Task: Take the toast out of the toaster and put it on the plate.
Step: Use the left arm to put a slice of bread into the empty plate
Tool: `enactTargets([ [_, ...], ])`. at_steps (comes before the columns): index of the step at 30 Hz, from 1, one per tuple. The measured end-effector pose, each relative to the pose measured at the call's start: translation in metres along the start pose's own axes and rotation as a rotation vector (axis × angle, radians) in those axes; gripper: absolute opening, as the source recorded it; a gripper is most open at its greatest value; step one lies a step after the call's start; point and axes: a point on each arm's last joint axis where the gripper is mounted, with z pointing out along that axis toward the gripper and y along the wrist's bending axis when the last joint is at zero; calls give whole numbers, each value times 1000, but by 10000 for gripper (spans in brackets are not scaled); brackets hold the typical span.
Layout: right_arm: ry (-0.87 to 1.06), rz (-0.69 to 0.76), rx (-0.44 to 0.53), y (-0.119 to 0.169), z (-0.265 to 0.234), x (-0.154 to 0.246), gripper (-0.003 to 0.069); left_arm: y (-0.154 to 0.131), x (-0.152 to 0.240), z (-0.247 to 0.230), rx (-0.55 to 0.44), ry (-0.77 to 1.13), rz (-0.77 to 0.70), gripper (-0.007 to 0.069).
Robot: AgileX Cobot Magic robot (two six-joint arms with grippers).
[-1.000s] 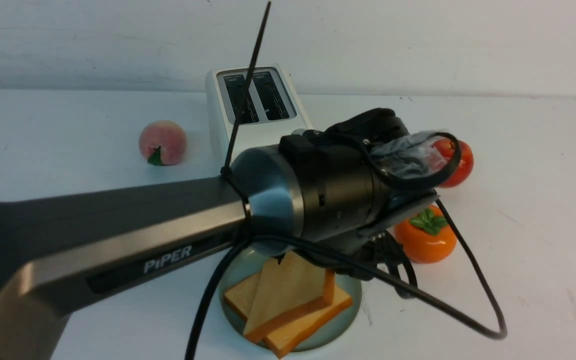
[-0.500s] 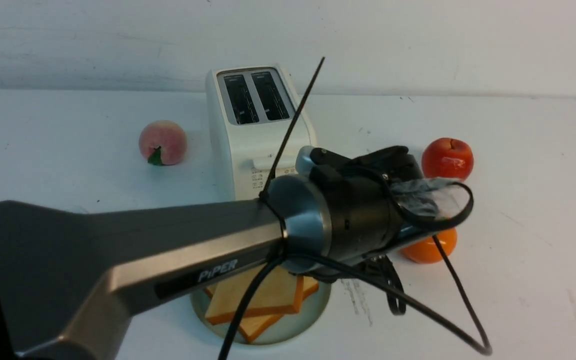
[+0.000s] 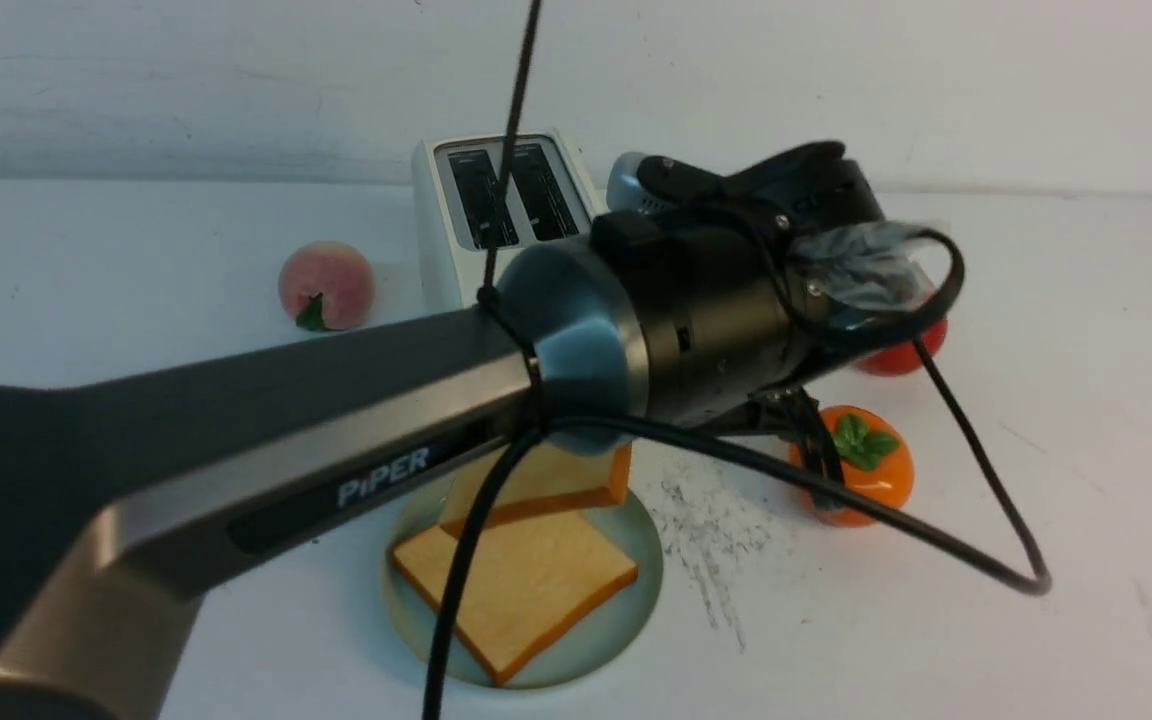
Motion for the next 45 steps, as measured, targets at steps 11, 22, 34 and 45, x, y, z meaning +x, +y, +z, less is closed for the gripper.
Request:
enactTargets([
  [11,0,0,0,0,0,0,131,-13,12,49,-60,87,67,-13],
  [22,0,0,0,0,0,0,139,-8,16,74,-31,202,-4,-13],
  [34,0,0,0,0,0,0,146,-4,15,76,-37,212,-12,335],
  [45,0,0,0,0,0,0,147,-5,16,60,63,269,30,507],
])
